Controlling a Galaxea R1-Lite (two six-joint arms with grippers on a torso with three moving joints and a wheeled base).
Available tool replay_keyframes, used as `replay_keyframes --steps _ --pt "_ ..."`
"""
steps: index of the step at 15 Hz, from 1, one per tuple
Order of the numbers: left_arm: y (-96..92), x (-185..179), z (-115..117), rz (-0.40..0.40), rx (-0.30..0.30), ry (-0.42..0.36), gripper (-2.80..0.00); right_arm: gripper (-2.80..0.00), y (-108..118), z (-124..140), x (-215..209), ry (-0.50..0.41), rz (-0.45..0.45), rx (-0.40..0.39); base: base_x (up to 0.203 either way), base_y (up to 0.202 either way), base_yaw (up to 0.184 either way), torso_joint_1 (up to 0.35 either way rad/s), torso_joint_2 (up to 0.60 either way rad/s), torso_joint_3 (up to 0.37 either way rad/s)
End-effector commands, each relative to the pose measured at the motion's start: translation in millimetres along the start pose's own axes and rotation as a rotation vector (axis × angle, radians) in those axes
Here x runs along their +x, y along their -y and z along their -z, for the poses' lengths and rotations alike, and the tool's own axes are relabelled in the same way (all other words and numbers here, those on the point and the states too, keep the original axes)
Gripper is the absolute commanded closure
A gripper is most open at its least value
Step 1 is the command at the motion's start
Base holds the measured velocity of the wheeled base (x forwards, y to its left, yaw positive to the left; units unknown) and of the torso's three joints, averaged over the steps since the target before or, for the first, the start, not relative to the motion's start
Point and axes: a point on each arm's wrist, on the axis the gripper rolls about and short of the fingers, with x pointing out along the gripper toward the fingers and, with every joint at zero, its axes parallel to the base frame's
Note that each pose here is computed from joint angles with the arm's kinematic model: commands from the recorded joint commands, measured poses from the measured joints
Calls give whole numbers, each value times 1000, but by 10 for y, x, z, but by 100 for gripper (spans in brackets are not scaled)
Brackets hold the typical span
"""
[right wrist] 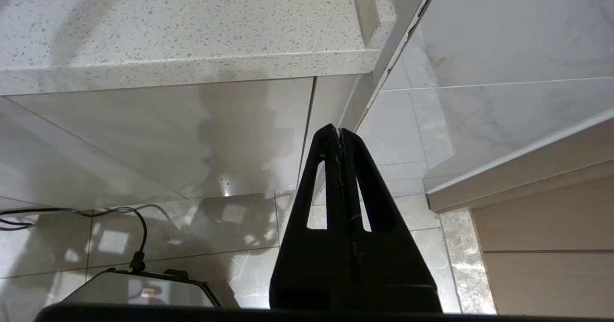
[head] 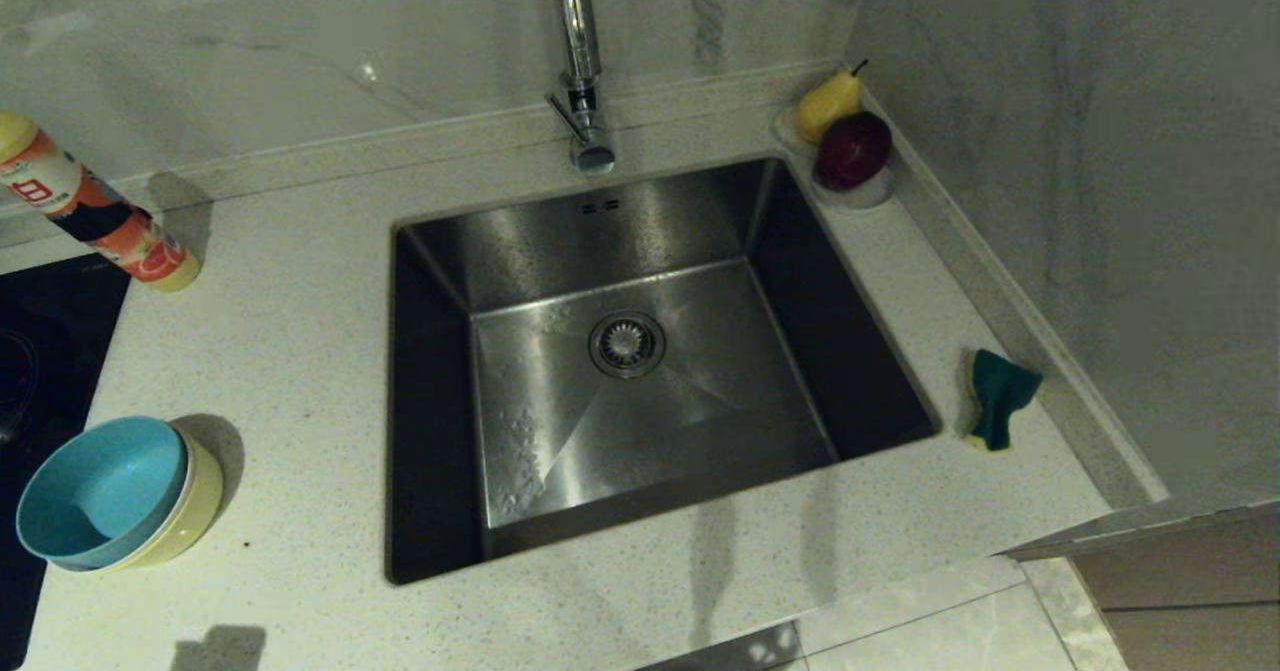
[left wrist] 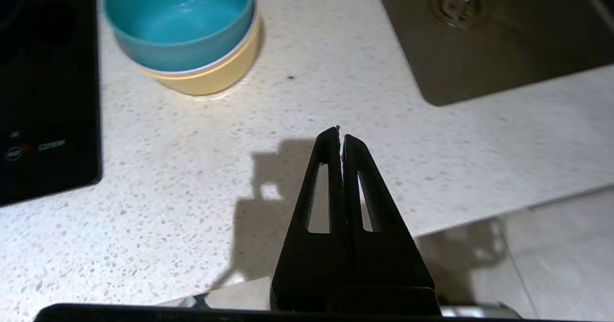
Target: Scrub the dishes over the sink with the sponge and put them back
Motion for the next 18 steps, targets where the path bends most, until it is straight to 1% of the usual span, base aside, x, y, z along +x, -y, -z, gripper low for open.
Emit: replay_keyframes --steps 1,2,3,4,7,10,14,15,16,18 --pt "9 14 169 -3 5 -8 0 0 0 1 -3 3 -1 1 0 0 0 0 0 0" --pt "11 19 173 2 -1 -1 0 0 0 1 -3 3 -1 -1 0 0 0 0 0 0" --pt "10 22 170 -1 -26 10 0 0 0 1 -3 3 -1 -1 0 0 0 0 0 0" --pt "10 23 167 -4 -26 15 0 0 0 1 -1 2 -1 0 0 0 0 0 0 0" --pt "10 24 169 -7 -66 16 0 0 0 2 -3 0 -1 -12 0 0 0 0 0 0" --pt "9 25 161 -7 -71 31 0 0 0 -1 -3 5 1 5 0 0 0 0 0 0" --pt "8 25 159 -7 -72 32 0 0 0 3 -1 3 1 13 0 0 0 0 0 0" --pt "9 25 159 -8 -73 32 0 0 1 -1 -1 2 3 30 0 0 0 0 0 0" --pt "9 26 159 -9 -73 31 0 0 4 -2 0 1 18 87 0 0 0 0 0 0" --pt "9 25 159 -8 -73 32 0 0 6 -4 -4 1 25 71 0 0 0 0 0 0"
